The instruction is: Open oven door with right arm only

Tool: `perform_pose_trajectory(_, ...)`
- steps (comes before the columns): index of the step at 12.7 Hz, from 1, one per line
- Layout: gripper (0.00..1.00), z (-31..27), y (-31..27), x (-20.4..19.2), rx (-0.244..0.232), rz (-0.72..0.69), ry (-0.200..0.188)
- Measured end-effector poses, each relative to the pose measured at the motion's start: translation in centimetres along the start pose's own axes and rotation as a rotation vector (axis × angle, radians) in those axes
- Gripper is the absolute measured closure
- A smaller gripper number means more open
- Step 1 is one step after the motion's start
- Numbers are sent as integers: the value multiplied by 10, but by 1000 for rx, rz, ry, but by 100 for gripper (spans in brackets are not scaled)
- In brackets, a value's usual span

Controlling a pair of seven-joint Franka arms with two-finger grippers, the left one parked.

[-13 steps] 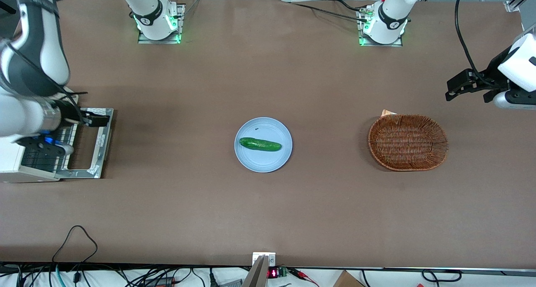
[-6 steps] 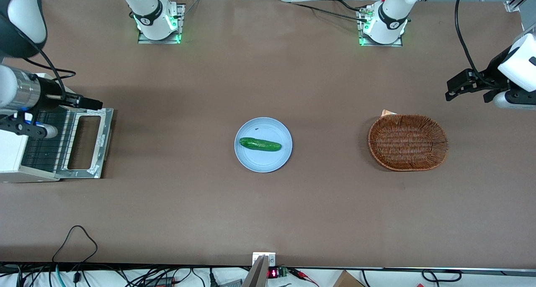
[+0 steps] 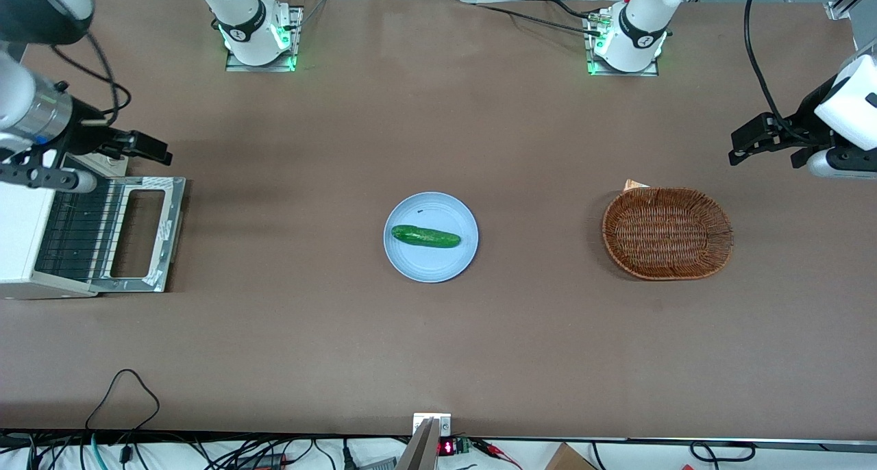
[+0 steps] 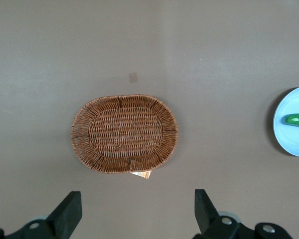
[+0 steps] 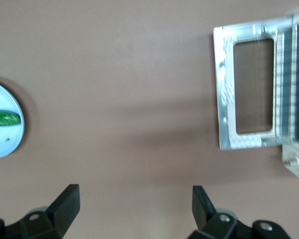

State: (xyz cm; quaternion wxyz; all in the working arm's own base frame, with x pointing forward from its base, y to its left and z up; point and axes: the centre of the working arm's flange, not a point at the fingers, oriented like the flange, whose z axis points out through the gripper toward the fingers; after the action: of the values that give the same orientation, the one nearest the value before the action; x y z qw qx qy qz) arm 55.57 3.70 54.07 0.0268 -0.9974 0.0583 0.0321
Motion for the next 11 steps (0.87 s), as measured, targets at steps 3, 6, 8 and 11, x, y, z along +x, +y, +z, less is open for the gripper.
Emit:
perform_pose_trajectory(3,0,4,-7,-10,-5,-38,19)
perform_pose_trajectory(6,0,3,3,-10,-6,-121,9)
perform_pose_trajectory(8,0,0,11,-8,-5,-152,13)
perform_pose_trajectory(11,0,-4,15,-8,-24,-176,9)
